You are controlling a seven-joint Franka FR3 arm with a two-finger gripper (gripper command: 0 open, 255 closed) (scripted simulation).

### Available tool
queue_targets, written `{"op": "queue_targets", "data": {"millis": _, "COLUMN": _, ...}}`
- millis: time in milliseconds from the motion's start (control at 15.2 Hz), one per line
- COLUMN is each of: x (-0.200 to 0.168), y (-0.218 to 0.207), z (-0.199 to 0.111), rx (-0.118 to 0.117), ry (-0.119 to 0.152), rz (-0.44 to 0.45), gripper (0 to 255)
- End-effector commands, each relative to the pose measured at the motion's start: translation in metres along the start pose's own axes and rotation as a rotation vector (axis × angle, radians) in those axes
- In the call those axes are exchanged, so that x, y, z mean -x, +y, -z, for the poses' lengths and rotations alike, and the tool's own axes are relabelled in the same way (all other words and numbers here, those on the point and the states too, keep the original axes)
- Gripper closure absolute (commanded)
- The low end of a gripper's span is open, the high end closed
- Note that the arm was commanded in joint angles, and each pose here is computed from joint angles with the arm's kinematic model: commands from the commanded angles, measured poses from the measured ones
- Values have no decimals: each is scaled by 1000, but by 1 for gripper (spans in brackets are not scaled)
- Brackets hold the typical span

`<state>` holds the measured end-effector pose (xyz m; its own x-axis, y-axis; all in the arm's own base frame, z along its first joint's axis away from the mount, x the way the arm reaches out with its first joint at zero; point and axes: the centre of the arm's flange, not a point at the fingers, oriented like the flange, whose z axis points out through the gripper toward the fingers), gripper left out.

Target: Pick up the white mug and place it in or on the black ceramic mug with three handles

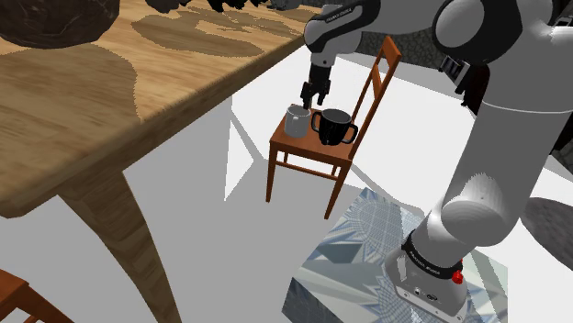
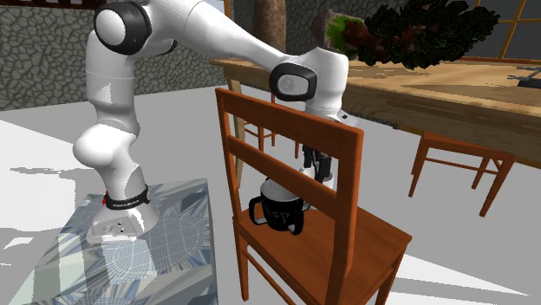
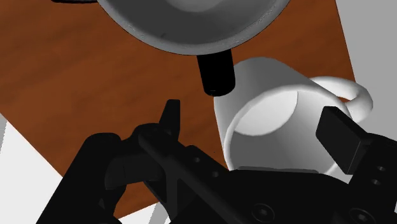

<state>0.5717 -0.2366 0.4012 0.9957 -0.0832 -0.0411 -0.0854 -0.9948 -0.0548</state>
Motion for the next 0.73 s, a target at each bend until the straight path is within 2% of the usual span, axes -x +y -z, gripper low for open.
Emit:
{"op": "queue_targets", "data": {"millis": 0, "x": -24, "y": 2, "z": -37, "rx": 47, "ry": 66, "rz": 14, "gripper": 0}}
{"op": "queue_targets", "data": {"millis": 132, "x": -25, "y": 2, "z": -50, "rx": 47, "ry": 66, "rz": 14, "gripper": 0}}
{"op": "queue_targets", "data": {"millis": 660, "x": -25, "y": 2, "z": -50, "rx": 47, "ry": 66, "rz": 14, "gripper": 0}}
